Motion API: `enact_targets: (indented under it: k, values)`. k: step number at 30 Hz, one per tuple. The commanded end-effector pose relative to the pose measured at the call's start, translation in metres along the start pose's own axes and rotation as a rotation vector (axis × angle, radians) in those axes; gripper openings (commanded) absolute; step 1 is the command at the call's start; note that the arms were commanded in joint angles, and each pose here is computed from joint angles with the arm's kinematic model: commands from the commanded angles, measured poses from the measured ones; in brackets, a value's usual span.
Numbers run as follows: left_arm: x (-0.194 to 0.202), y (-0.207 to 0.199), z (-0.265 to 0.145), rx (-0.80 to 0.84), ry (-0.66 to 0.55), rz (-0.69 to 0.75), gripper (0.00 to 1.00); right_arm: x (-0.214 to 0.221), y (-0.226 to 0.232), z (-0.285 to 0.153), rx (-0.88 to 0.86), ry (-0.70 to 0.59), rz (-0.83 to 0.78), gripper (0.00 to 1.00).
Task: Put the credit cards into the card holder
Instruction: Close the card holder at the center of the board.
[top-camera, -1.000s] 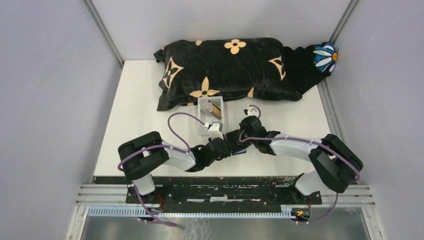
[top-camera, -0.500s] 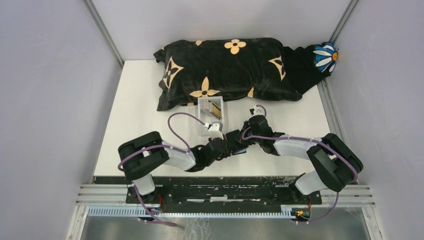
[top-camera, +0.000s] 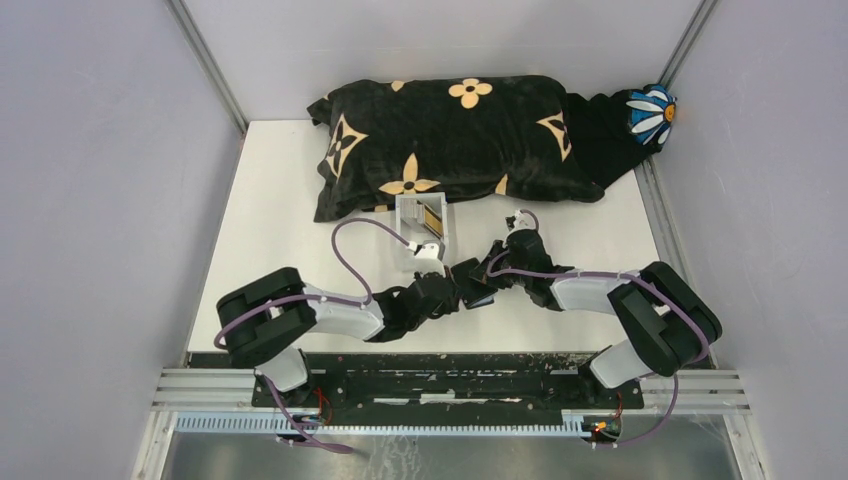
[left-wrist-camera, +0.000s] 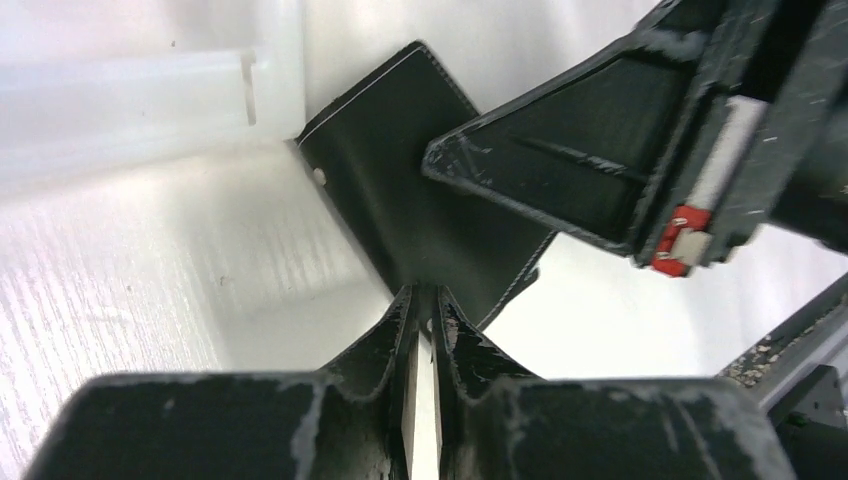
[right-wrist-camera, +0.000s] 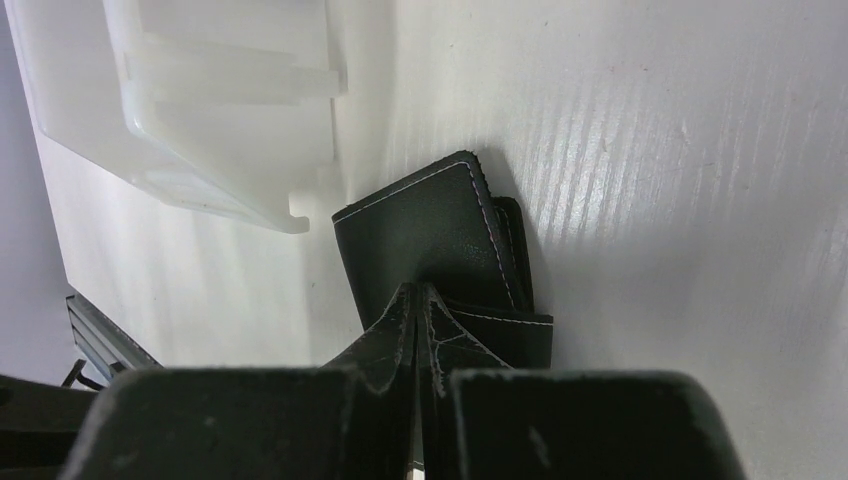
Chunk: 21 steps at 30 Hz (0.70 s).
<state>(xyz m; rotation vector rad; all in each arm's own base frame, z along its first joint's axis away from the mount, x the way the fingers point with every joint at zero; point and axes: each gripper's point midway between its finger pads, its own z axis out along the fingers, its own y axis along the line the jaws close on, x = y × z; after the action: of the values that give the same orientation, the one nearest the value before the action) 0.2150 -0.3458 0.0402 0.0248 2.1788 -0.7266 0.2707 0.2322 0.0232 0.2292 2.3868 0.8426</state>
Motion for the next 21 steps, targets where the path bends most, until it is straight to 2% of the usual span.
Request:
enact_targets:
  k: [1,10,21]
  values:
    - [-0.042,-0.027,-0.008,0.051,-0.1,0.038,0.18,0.033,-0.079,-0.005,0.274,0.075,-0.006,0.01]
    - [-0.087,-0.051,-0.001,0.103,-0.171,0.061,0.2,0.031,-0.079,-0.005,0.27,0.075,0.0,0.01]
    - [-0.082,-0.043,0.016,0.144,-0.134,0.019,0.17,0.034,-0.085,-0.001,0.271,0.085,0.012,0.01]
